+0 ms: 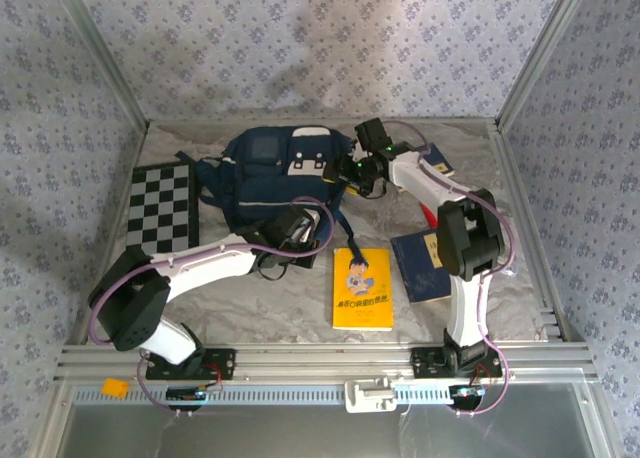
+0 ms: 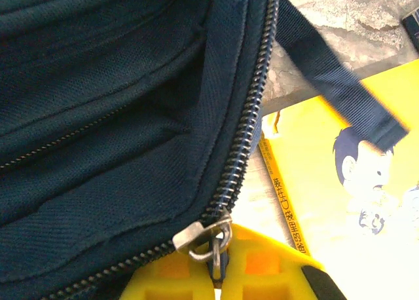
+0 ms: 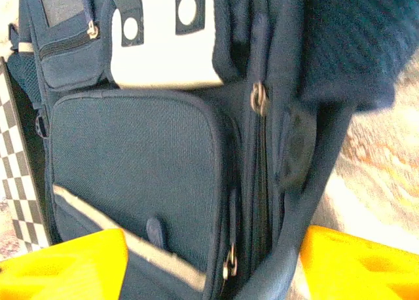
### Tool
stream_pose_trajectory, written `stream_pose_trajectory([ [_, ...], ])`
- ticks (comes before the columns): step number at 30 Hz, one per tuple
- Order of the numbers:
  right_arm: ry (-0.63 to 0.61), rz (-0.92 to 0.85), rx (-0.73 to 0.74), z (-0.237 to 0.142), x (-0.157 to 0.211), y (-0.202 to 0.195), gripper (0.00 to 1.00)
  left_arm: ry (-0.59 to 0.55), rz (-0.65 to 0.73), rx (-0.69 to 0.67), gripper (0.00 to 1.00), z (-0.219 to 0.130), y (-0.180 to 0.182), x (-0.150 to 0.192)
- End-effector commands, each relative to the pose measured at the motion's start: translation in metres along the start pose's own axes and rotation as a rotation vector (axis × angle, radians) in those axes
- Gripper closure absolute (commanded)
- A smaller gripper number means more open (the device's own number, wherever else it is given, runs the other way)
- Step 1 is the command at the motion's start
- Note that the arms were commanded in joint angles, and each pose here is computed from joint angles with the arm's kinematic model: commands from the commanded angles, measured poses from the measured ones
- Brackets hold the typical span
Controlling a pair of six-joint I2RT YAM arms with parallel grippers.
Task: Pack the student bag
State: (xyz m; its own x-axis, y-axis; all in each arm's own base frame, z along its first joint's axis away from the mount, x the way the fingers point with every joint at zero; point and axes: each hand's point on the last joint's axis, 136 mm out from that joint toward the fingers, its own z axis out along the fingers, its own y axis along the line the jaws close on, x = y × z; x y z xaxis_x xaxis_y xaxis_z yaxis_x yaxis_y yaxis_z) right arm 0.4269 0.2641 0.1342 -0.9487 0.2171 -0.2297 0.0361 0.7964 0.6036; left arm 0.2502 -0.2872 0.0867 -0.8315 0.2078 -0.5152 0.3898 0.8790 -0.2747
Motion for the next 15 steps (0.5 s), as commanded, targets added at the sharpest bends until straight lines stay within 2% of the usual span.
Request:
stream_pose_trajectory([
  [1, -0.005, 0.000, -0.038, -0.034, 0.023, 0.011, 0.23, -0.072, 0.010, 0.068, 1.00, -0.006, -0.020, -0.027],
  [5, 0.023, 0.056, -0.082, -0.035, 0.057, 0.015, 0.20, -0.072, 0.023, 0.066, 1.00, -0.005, -0.020, -0.026],
  [8, 0.041, 0.091, -0.127, -0.022, 0.077, 0.024, 0.19, -0.080, 0.025, 0.083, 1.00, -0.007, -0.022, -0.027],
  [15, 0.011, 0.166, -0.149, 0.017, 0.084, 0.036, 0.23, -0.095, 0.038, 0.104, 1.00, -0.013, -0.026, -0.028],
])
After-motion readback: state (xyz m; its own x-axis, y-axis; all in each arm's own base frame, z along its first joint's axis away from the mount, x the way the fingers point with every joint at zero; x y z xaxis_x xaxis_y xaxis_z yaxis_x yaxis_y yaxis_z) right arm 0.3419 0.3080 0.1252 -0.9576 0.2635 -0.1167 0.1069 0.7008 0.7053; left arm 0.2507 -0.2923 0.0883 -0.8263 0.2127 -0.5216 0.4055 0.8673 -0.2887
